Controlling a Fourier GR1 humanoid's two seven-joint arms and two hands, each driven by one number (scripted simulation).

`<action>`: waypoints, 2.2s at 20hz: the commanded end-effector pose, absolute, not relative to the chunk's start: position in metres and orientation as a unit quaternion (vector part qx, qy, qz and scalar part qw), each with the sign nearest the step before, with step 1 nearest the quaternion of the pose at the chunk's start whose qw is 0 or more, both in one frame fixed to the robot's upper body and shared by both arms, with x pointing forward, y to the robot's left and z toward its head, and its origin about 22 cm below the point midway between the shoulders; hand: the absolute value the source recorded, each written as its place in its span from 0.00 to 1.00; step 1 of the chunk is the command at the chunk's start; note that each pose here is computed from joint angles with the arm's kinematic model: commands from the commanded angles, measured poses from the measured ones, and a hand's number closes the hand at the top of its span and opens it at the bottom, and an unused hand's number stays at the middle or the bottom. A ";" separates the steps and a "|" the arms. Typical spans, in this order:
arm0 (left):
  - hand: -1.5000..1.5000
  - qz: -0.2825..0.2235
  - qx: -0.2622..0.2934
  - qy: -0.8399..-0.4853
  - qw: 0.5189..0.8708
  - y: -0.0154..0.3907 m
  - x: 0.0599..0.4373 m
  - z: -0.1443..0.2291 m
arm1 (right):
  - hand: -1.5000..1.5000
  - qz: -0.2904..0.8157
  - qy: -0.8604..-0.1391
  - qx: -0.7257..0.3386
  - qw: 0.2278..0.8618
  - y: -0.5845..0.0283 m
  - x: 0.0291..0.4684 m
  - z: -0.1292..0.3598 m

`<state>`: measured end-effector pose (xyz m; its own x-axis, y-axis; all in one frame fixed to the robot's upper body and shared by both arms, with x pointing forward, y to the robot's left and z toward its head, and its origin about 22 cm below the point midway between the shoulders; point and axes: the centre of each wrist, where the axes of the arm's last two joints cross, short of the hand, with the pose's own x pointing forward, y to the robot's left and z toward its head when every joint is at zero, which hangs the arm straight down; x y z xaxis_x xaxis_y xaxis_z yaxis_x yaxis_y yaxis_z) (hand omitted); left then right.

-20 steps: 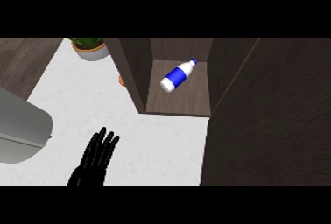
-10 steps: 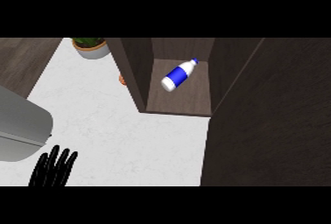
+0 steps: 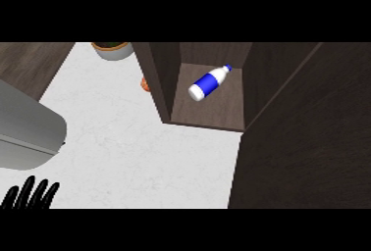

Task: Pick up the bottled water, place it into the cabinet and close the cabinet

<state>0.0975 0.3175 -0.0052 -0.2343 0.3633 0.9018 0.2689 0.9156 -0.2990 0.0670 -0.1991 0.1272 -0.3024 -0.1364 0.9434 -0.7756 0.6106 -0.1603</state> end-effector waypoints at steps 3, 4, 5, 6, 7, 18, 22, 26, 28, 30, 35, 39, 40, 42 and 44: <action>0.00 0.028 -0.205 -0.788 0.580 0.339 0.098 0.004 | 1.00 0.425 -0.710 0.311 0.467 -0.183 0.073 0.148; 0.00 0.027 -0.205 -0.790 0.578 0.339 0.099 0.004 | 1.00 0.436 -0.703 0.309 0.470 -0.180 0.078 0.144; 0.00 0.023 -0.207 -0.785 0.583 0.344 0.097 0.005 | 1.00 0.439 -0.698 0.308 0.474 -0.181 0.078 0.146; 0.00 0.021 -0.201 -0.792 0.576 0.345 0.101 0.005 | 1.00 0.441 -0.694 0.313 0.475 -0.179 0.080 0.143; 0.00 0.021 -0.204 -0.789 0.579 0.348 0.096 0.005 | 1.00 0.438 -0.699 0.306 0.476 -0.179 0.083 0.143; 0.00 0.010 -0.211 -0.796 0.567 0.356 0.108 0.017 | 1.00 0.374 -0.707 0.316 0.510 -0.164 0.106 0.127; 0.00 -0.001 -0.226 -0.796 0.561 0.354 0.110 0.023 | 1.00 0.348 -0.702 0.324 0.530 -0.164 0.111 0.120; 0.00 0.002 -0.217 -0.801 0.559 0.363 0.115 0.028 | 1.00 0.319 -0.689 0.351 0.548 -0.158 0.117 0.115; 0.00 -0.001 -0.220 -0.798 0.560 0.362 0.114 0.028 | 1.00 0.298 -0.688 0.360 0.556 -0.154 0.129 0.111; 0.00 0.006 -0.214 -0.802 0.557 0.362 0.115 0.028 | 1.00 0.288 -0.670 0.389 0.563 -0.145 0.139 0.105; 0.00 0.018 -0.206 -0.801 0.562 0.371 0.115 0.029 | 1.00 0.258 -0.669 0.364 0.595 -0.140 0.189 0.102; 0.00 0.017 -0.200 -0.798 0.569 0.378 0.112 0.028 | 1.00 0.216 -0.690 0.316 0.615 -0.132 0.230 0.110; 0.00 0.018 -0.198 -0.791 0.579 0.378 0.107 0.025 | 1.00 0.205 -0.695 0.302 0.619 -0.130 0.242 0.111; 0.00 0.029 -0.202 -0.788 0.580 0.376 0.102 0.022 | 1.00 0.176 -0.707 0.270 0.630 -0.124 0.265 0.116; 0.00 0.021 -0.214 -0.789 0.575 0.379 0.107 0.031 | 1.00 0.176 -0.704 0.250 0.640 -0.117 0.290 0.126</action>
